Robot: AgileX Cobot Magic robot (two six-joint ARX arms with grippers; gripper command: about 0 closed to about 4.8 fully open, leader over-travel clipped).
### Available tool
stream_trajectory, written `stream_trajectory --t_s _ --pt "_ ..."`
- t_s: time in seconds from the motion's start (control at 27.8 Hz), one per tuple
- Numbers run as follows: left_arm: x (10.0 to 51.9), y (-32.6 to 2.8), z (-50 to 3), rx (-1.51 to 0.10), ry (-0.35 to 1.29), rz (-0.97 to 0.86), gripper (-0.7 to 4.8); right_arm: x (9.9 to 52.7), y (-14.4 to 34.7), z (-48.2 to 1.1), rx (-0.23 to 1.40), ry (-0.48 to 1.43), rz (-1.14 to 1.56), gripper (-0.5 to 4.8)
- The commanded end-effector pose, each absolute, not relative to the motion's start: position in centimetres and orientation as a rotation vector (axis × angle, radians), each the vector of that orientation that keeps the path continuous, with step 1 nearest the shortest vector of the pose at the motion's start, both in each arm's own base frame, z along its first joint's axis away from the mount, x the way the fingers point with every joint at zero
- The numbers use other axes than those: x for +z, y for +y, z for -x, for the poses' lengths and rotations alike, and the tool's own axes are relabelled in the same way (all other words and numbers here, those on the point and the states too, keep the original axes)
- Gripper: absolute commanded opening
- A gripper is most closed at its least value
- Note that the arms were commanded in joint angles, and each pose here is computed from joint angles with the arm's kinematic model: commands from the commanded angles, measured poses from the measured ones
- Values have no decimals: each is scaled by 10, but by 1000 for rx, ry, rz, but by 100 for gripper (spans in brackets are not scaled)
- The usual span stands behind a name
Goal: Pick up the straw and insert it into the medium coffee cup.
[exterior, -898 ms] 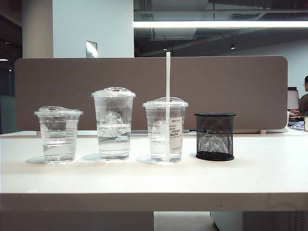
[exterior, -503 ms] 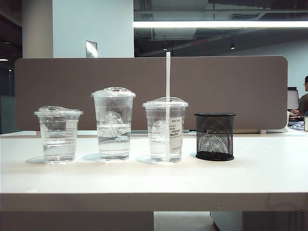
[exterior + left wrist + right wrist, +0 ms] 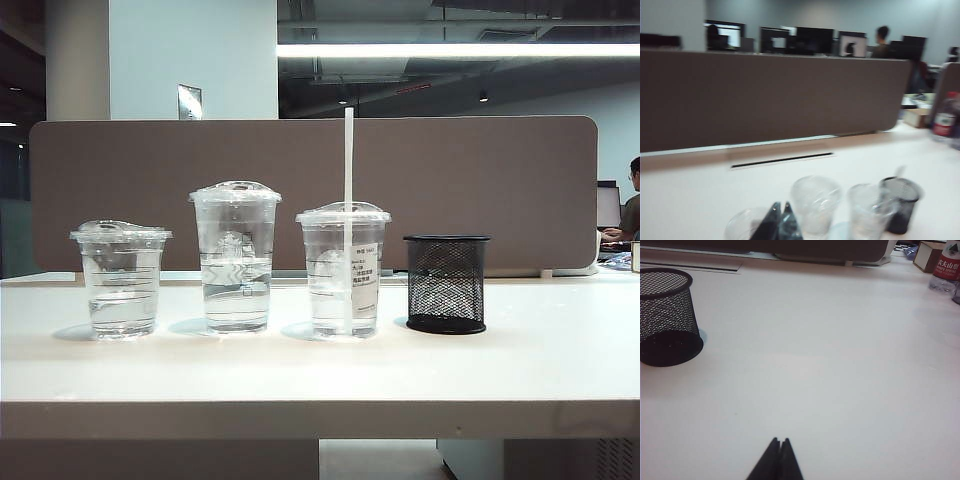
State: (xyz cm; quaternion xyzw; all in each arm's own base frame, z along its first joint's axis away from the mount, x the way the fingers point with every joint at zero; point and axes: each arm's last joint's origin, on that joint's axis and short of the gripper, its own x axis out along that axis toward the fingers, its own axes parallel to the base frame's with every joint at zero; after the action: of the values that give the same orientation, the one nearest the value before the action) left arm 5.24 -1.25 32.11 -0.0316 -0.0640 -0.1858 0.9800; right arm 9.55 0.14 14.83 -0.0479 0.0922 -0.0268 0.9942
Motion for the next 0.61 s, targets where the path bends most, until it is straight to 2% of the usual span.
stream_trajectory --t_s 0.04,0.22,0.61 --pt "345 -12 -31 -420 52 56 -4 149 1 -96 -55 176 92 -8" --pt "371 -6 10 -504 140 13 -4 150 1 -96 -55 176 92 -8" --pt "368 0 42 -512 192 23 -4 149 1 -96 -55 176 92 -8"
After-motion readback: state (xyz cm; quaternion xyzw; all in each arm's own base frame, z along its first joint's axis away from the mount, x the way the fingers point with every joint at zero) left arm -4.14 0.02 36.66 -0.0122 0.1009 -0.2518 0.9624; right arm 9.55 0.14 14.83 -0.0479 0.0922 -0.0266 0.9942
